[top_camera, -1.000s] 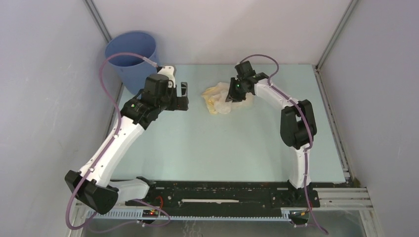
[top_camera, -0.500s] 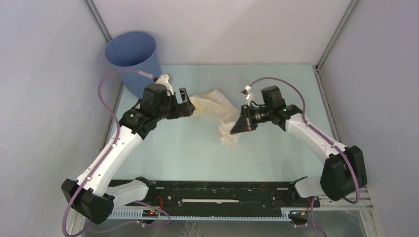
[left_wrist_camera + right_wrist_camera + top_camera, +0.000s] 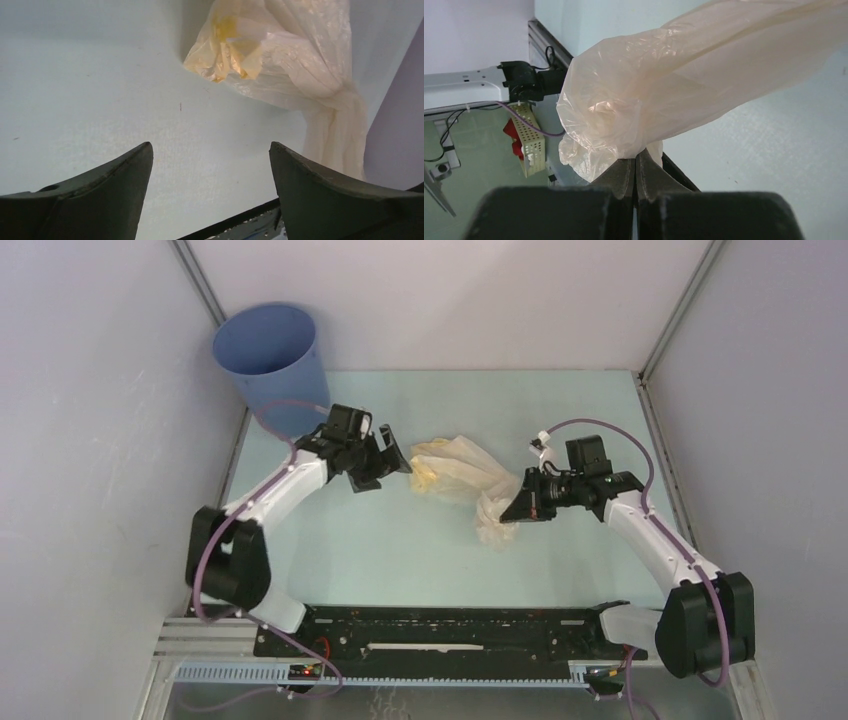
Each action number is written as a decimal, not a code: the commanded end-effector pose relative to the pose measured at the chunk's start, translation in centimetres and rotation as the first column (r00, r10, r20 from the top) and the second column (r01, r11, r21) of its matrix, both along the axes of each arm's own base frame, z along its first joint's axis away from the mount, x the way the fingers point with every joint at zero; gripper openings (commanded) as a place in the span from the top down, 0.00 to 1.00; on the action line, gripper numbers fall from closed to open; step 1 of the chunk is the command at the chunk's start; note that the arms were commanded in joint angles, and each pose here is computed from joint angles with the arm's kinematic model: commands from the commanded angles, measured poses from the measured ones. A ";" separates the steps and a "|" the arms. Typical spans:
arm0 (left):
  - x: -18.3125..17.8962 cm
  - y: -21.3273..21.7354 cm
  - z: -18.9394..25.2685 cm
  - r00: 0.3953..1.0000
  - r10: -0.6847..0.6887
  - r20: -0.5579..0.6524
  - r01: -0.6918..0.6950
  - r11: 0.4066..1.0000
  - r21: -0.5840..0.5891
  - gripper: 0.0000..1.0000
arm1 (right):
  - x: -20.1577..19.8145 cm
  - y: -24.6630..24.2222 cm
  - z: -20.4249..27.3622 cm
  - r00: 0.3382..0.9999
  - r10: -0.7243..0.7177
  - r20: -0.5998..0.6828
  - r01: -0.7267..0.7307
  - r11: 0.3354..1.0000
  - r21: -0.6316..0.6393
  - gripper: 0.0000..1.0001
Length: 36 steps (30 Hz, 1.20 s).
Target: Put the trash bags into the trash bin
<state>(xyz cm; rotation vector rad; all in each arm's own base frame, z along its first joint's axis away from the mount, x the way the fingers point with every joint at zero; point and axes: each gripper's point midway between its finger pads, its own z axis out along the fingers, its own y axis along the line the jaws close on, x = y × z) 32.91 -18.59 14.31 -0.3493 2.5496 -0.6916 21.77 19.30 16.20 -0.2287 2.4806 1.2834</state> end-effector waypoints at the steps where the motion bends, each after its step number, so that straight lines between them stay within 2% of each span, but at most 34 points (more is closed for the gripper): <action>1: 2.6 -3.4 1.4 1.000 -0.008 0.009 0.010 0.984 -0.178 0.11 | 0.1 -0.9 -0.3 0.999 -0.040 -0.004 0.039 0.997 -0.063 0.99; 8: 6.5 -4.8 -0.5 0.999 0.038 0.028 -0.034 0.989 -0.147 0.09 | -0.8 -1.5 0.2 0.998 -0.063 -0.009 0.062 0.994 -0.090 1.00; 14: 8.5 -7.8 -2.1 1.000 -0.009 0.027 0.012 0.993 -0.121 0.07 | -1.3 -1.9 0.4 0.997 -0.074 0.007 0.075 0.991 -0.110 1.00; 15: 8.8 -8.3 -2.5 1.000 -0.016 0.024 0.019 0.993 -0.115 0.10 | -1.3 -1.9 0.4 0.997 -0.076 0.007 0.076 0.991 -0.114 1.00; 19: 9.5 -8.3 -3.2 1.000 -0.020 0.008 0.021 0.996 -0.084 0.42 | -1.5 -2.2 0.2 0.996 -0.090 -0.001 0.089 0.987 -0.131 1.00; 25: 8.1 -7.1 -3.3 0.995 -0.097 0.002 0.097 0.995 -0.034 0.68 | -1.3 -2.0 0.3 0.996 -0.092 -0.004 0.091 0.989 -0.120 1.00; 29: 7.0 -6.9 -2.7 0.992 -0.125 0.010 0.126 0.991 -0.044 0.97 | -1.0 -1.9 0.1 0.995 -0.096 -0.018 0.093 0.989 -0.118 0.99; 32: 6.7 -5.6 -0.4 0.992 -0.111 0.066 0.113 0.993 -0.034 1.00 | -0.5 -2.2 0.1 0.993 -0.116 -0.011 0.113 0.983 -0.146 0.97; 36: 5.6 -0.7 5.9 0.976 -0.055 0.212 0.048 0.998 0.040 1.00 | 0.8 -4.3 -0.3 0.980 -0.199 0.017 0.195 0.941 -0.276 0.92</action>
